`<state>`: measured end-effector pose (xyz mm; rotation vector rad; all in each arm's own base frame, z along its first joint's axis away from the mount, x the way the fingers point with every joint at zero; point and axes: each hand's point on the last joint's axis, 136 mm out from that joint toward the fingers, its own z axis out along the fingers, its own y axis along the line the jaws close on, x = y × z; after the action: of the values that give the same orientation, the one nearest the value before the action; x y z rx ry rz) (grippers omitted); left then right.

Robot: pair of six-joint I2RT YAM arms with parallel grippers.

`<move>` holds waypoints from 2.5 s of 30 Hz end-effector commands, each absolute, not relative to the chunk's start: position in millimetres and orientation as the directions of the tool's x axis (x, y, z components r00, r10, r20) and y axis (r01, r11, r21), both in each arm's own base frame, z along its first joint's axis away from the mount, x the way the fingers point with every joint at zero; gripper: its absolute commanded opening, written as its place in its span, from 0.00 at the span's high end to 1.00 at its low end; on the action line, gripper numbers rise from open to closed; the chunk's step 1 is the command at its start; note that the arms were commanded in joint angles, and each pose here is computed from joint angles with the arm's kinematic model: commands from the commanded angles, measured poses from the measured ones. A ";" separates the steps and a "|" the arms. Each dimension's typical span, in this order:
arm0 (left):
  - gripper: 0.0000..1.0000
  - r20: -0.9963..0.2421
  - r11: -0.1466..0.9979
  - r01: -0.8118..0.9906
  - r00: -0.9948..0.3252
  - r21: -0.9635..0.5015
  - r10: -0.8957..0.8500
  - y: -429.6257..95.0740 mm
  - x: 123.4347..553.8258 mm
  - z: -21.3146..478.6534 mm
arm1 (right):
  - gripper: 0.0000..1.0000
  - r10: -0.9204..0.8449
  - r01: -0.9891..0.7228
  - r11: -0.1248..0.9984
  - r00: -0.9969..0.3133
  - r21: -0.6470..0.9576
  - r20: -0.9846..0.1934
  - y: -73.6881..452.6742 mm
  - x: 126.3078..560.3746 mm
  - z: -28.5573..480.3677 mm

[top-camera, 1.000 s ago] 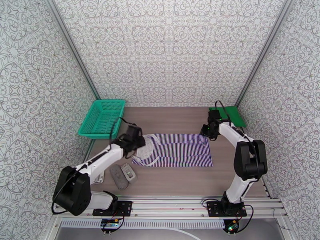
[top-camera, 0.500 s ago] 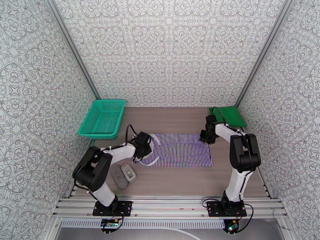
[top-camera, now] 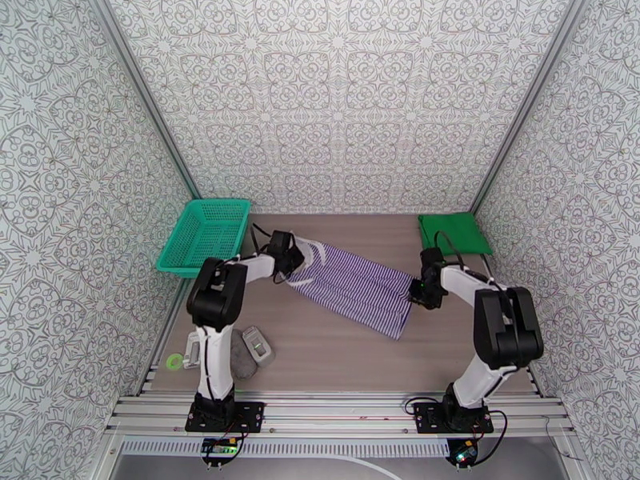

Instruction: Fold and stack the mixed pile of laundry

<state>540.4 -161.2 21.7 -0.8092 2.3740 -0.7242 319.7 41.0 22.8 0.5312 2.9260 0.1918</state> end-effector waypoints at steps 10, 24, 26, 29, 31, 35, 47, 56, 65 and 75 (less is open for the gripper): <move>0.97 -0.395 0.558 -0.037 -0.668 -0.829 -0.630 -198.9 613.1 34.7 | 0.79 0.252 0.196 0.952 -0.939 0.236 -0.236 72.6 336.0 76.2; 0.74 -0.517 0.671 0.034 -0.667 -0.741 -0.537 -184.3 589.8 126.7 | 0.65 0.157 0.131 0.984 -0.960 0.122 -0.233 93.6 379.2 34.1; 0.72 -0.533 0.702 0.025 -0.671 -0.711 -0.516 -179.5 574.7 133.0 | 0.72 0.164 0.141 0.982 -0.965 0.124 -0.202 96.4 375.9 24.3; 0.70 -0.546 0.735 0.026 -0.686 -0.678 -0.480 -176.7 548.6 141.5 | 0.78 0.173 0.155 0.980 -0.972 0.122 -0.157 101.1 363.9 14.1; 0.69 -0.537 0.756 0.011 -0.710 -0.655 -0.455 -175.8 529.7 137.9 | 0.80 0.182 0.168 0.979 -0.975 0.115 -0.126 103.8 351.3 9.8; 0.69 -0.511 0.807 -0.023 -0.763 -0.590 -0.395 -174.0 493.1 122.4 | 0.81 0.204 0.195 0.975 -0.976 0.110 -0.077 112.8 318.6 5.3; 0.68 -0.421 0.843 -0.122 -0.824 -0.523 -0.380 -158.7 456.1 67.4 | 0.80 0.199 0.197 0.957 -0.980 0.213 0.012 172.1 211.6 -10.2; 0.72 -0.404 0.880 -0.167 -0.839 -0.445 -0.364 -163.8 483.8 35.6 | 0.79 0.146 0.133 0.959 -0.989 0.251 -0.031 203.5 188.2 7.5; 0.73 -0.403 0.884 -0.182 -0.838 -0.430 -0.368 -175.1 507.6 18.6 | 0.72 0.004 -0.034 0.977 -0.985 0.210 -0.175 194.9 232.8 69.8; 0.73 -0.386 0.892 -0.184 -0.852 -0.414 -0.355 -177.3 519.0 -2.2 | 0.76 -0.085 -0.101 0.983 -0.991 0.152 -0.108 202.9 261.4 36.8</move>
<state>529.3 -184.5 27.8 -0.3818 2.5188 -0.5769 264.2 205.4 43.2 -0.0871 2.9946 0.2609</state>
